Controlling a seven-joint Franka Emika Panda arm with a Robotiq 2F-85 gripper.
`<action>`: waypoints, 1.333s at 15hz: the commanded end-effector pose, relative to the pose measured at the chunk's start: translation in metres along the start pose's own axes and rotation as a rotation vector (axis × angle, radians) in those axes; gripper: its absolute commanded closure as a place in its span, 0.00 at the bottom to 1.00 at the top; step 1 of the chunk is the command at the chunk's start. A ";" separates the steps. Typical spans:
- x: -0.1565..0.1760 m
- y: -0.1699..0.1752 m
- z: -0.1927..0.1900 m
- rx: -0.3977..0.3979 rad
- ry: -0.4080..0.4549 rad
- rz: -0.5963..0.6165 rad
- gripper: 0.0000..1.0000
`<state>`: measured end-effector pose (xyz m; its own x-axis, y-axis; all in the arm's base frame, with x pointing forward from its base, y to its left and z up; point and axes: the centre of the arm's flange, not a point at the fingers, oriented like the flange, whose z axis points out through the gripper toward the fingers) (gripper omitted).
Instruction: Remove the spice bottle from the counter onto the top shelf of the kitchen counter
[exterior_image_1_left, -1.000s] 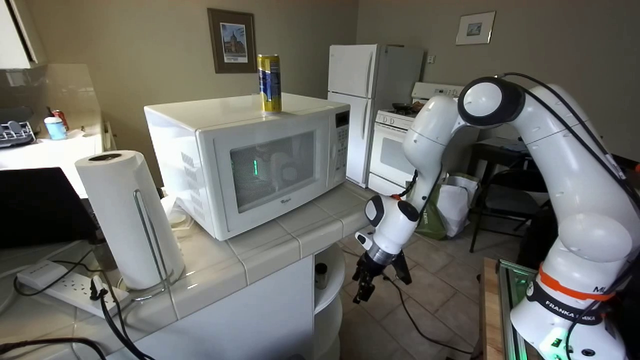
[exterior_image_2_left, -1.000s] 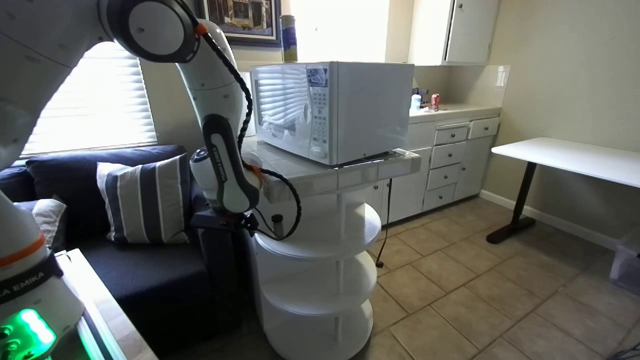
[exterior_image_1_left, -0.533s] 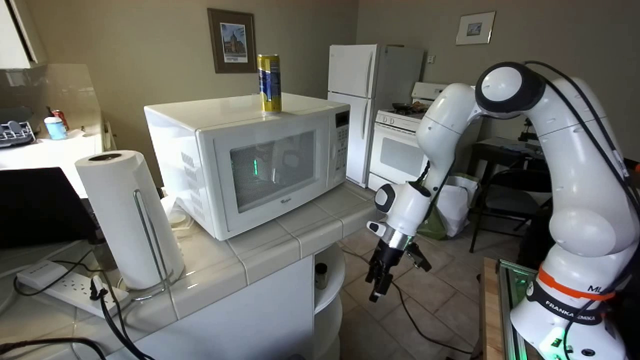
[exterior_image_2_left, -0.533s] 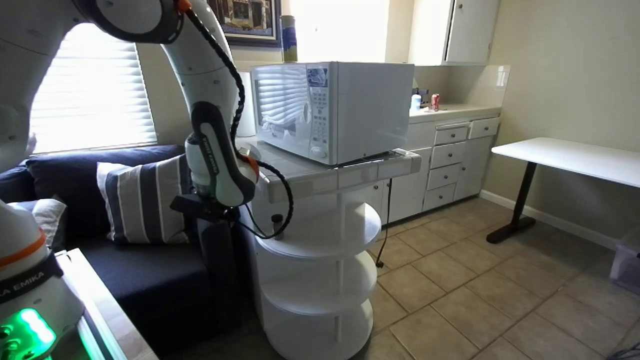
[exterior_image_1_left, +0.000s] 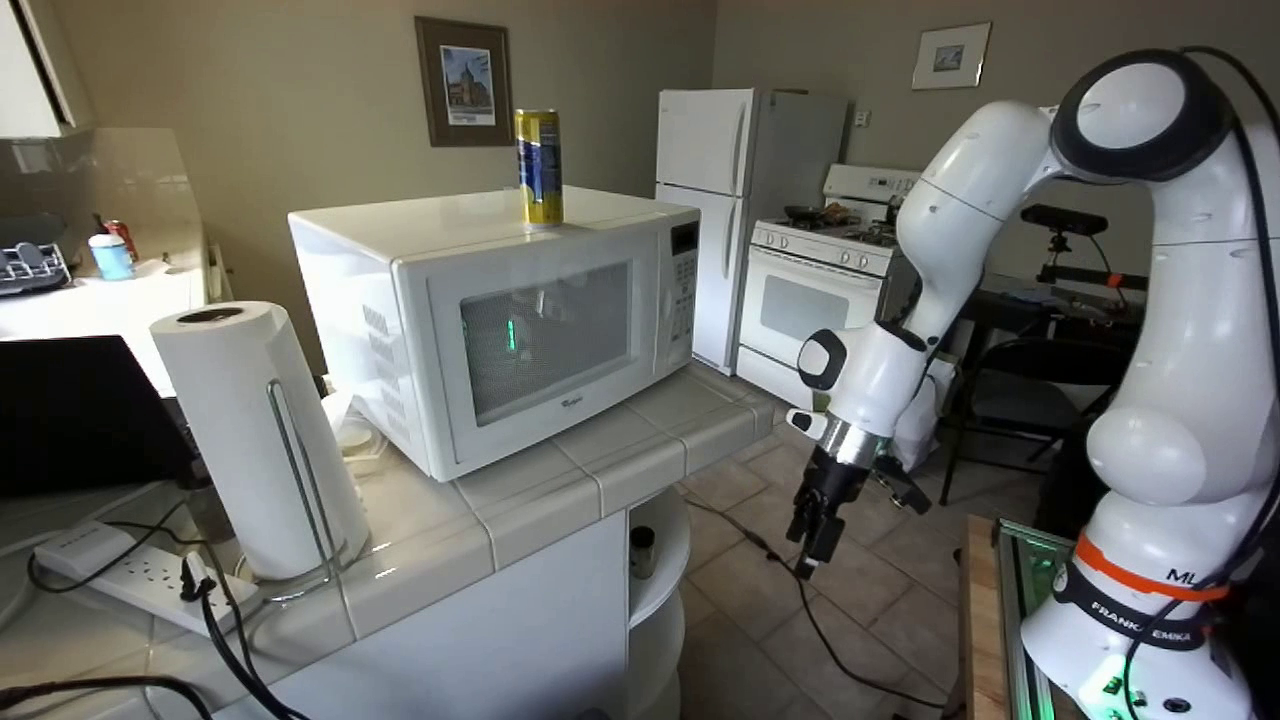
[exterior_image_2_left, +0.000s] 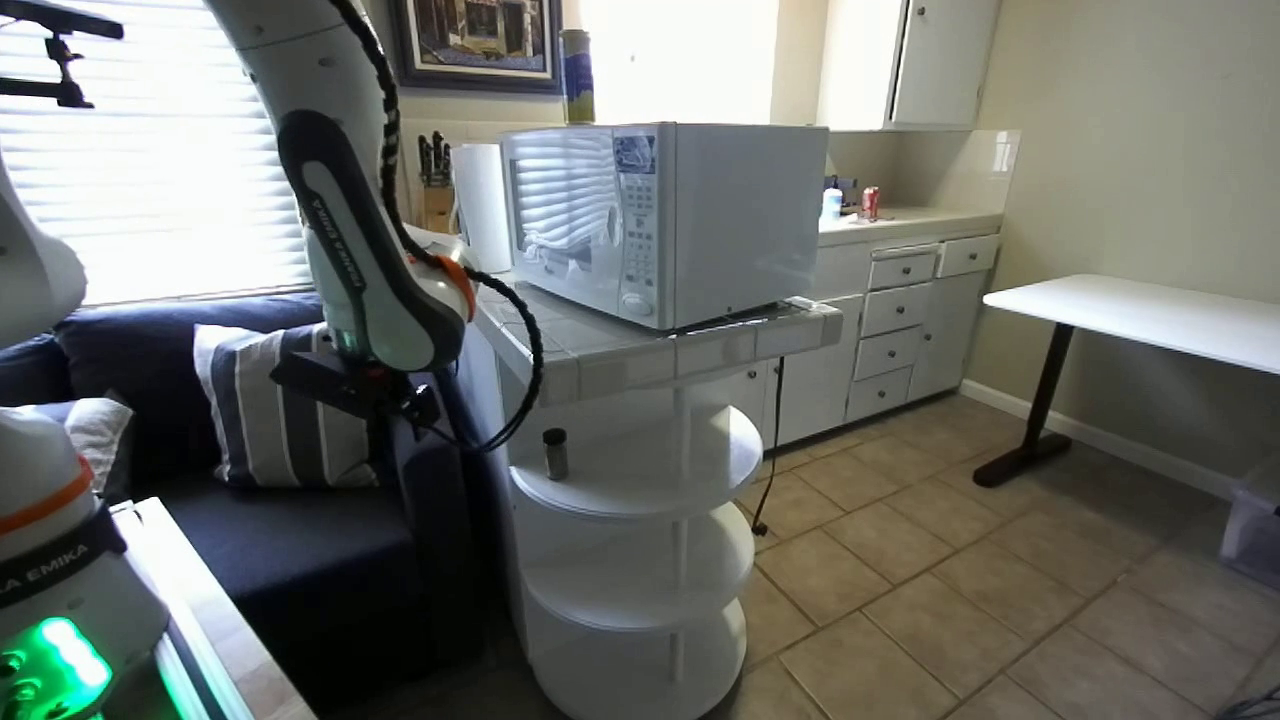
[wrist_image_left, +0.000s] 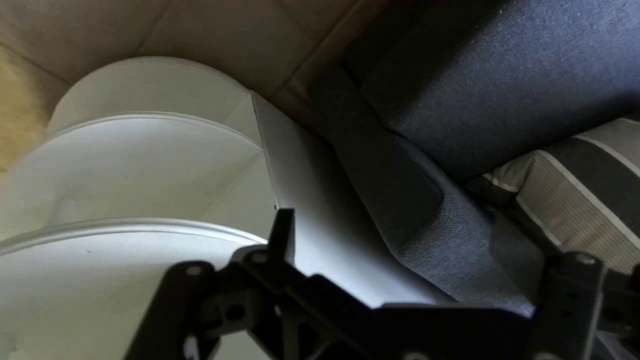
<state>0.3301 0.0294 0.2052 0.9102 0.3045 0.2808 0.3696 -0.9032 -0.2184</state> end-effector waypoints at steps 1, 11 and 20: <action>-0.015 -0.009 -0.083 -0.133 -0.018 0.137 0.00; -0.015 -0.001 -0.201 -0.343 0.062 0.501 0.00; -0.006 -0.008 -0.220 -0.396 0.146 0.486 0.00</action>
<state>0.2807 -0.0320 0.4112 0.9112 -0.1872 0.3669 -0.2016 -0.9795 0.0009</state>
